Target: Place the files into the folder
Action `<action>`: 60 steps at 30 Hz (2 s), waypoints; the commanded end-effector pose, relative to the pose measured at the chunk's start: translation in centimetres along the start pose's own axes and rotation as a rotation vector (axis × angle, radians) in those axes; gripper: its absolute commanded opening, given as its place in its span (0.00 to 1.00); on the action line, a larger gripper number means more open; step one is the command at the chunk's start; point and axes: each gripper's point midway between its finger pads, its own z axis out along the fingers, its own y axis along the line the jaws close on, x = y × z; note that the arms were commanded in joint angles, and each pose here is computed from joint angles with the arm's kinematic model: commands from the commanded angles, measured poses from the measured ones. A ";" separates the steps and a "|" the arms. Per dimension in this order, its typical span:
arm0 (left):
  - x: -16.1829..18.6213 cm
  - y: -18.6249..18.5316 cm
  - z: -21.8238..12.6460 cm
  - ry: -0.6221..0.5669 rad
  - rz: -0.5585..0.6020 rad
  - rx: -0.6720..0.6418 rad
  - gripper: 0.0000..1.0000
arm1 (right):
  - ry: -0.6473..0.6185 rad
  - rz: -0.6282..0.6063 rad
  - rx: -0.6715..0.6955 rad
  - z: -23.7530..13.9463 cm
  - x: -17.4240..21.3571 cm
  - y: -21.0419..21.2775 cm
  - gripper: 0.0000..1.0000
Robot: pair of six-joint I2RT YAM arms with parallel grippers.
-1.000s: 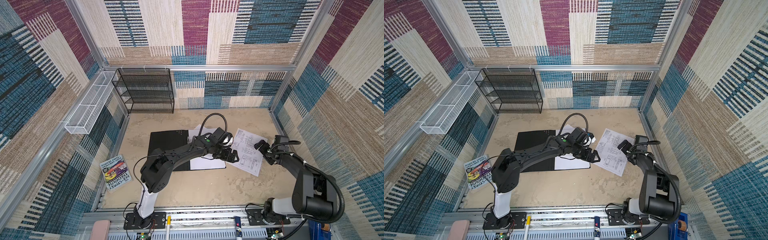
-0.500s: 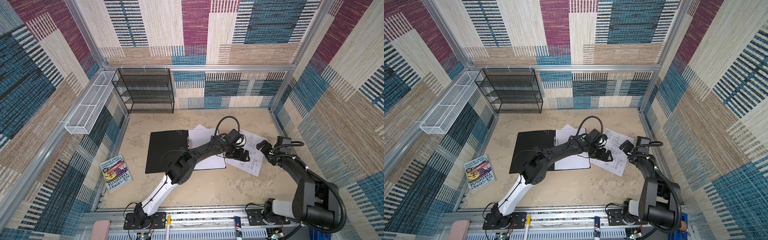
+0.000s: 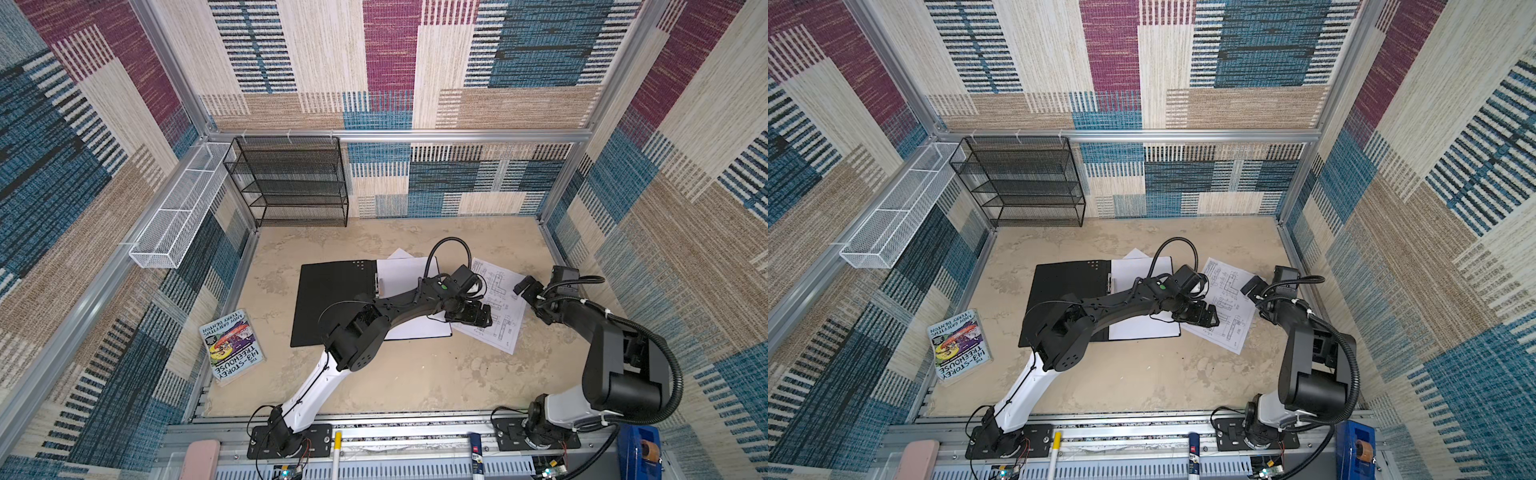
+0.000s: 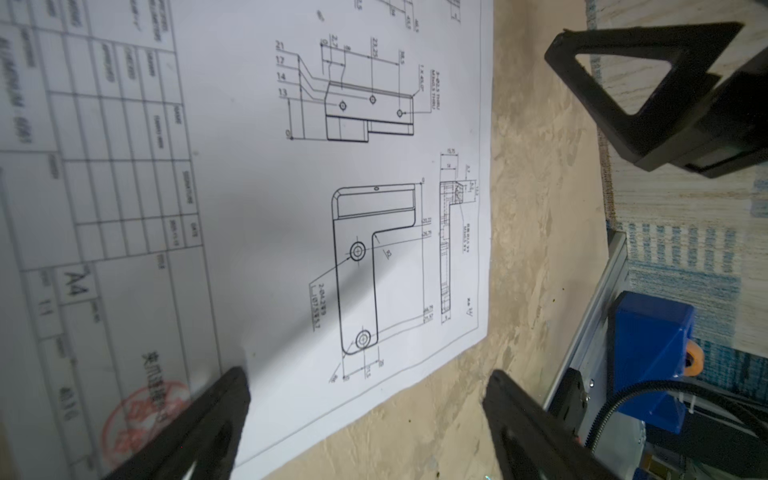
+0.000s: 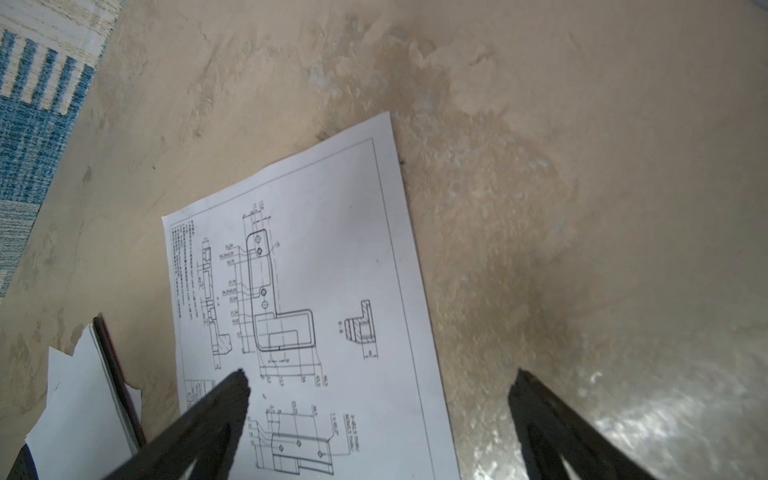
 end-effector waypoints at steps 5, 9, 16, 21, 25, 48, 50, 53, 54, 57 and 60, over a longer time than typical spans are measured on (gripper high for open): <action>2.6 3.8 0.0 0.058 -0.127 -0.149 0.89 | 0.027 -0.038 -0.093 1.9 -0.3 1.7 1.00; 2.8 3.9 0.2 0.066 -0.129 -0.145 0.89 | 0.082 -0.025 -0.134 2.7 1.5 1.7 1.00; 2.9 3.8 0.5 0.071 -0.136 -0.134 0.89 | 0.165 -0.008 -0.189 3.0 4.0 1.7 1.00; 2.9 3.8 0.7 0.075 -0.143 -0.130 0.88 | 0.227 0.000 -0.256 2.5 5.4 2.6 1.00; 2.9 3.8 0.9 0.076 -0.153 -0.126 0.88 | 0.265 0.013 -0.305 1.6 6.3 3.3 1.00; 3.4 5.6 0.8 0.086 -0.211 -0.131 0.86 | 0.374 0.161 -0.392 -3.0 10.2 3.7 1.00; 3.5 5.8 0.7 0.084 -0.215 -0.134 0.86 | 0.386 0.170 -0.391 -2.9 10.7 3.5 1.00; 3.6 6.1 0.6 0.086 -0.219 -0.134 0.86 | 0.382 0.166 -0.363 -3.1 11.1 2.9 1.00; 3.7 6.1 0.5 0.088 -0.217 -0.135 0.86 | 0.330 0.136 -0.342 -3.5 10.3 2.7 1.00; 3.9 6.3 0.6 0.087 -0.219 -0.136 0.86 | 0.171 0.050 -0.281 -5.1 6.4 3.0 1.00; 4.2 6.7 0.7 0.099 -0.227 -0.143 0.86 | 0.104 0.002 -0.223 -5.4 3.0 3.7 1.00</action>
